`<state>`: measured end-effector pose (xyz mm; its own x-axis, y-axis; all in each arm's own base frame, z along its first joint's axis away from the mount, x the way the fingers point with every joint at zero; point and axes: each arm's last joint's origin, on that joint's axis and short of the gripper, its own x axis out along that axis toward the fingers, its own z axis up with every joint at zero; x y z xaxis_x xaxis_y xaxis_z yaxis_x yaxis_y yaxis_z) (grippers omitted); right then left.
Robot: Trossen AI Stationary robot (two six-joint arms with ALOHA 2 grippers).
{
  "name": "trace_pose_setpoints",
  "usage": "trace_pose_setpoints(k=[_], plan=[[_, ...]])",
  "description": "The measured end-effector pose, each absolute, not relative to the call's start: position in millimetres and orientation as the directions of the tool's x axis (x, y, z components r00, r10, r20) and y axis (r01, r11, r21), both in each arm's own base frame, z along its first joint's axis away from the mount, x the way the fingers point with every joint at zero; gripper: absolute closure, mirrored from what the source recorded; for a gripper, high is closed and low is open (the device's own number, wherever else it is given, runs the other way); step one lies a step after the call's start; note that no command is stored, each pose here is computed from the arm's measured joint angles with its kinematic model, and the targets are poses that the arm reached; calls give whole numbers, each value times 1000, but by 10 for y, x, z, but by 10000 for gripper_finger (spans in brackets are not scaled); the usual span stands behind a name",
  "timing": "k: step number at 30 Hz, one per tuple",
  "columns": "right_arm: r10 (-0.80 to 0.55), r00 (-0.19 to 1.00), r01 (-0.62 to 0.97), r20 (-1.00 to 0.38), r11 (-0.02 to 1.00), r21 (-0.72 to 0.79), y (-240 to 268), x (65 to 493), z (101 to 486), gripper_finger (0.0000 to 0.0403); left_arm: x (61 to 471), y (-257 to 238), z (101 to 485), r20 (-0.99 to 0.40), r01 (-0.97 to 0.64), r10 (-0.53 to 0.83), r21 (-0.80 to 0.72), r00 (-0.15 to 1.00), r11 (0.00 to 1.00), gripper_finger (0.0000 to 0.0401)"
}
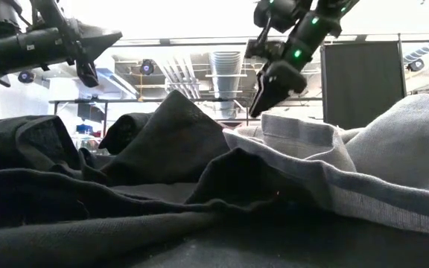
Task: Sort towels by color in basket
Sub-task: Put the blue towel into the right transparent bin
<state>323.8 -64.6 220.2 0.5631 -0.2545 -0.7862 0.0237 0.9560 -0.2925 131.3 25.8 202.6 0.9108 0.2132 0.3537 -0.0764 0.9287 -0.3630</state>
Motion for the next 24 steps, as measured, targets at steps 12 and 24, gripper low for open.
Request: trace_pose_setpoints(k=[12, 24], plan=[[-211, 402, 73, -891, 977, -199, -660, 3511, 1757, 102, 1322, 259, 2004, 332, -94, 214, -342, 919, 935, 401], [-201, 319, 102, -926, 979, -177, -677, 3558, 1446, 172, 1324, 260, 2001, 329, -99, 215, -335, 919, 937, 401]])
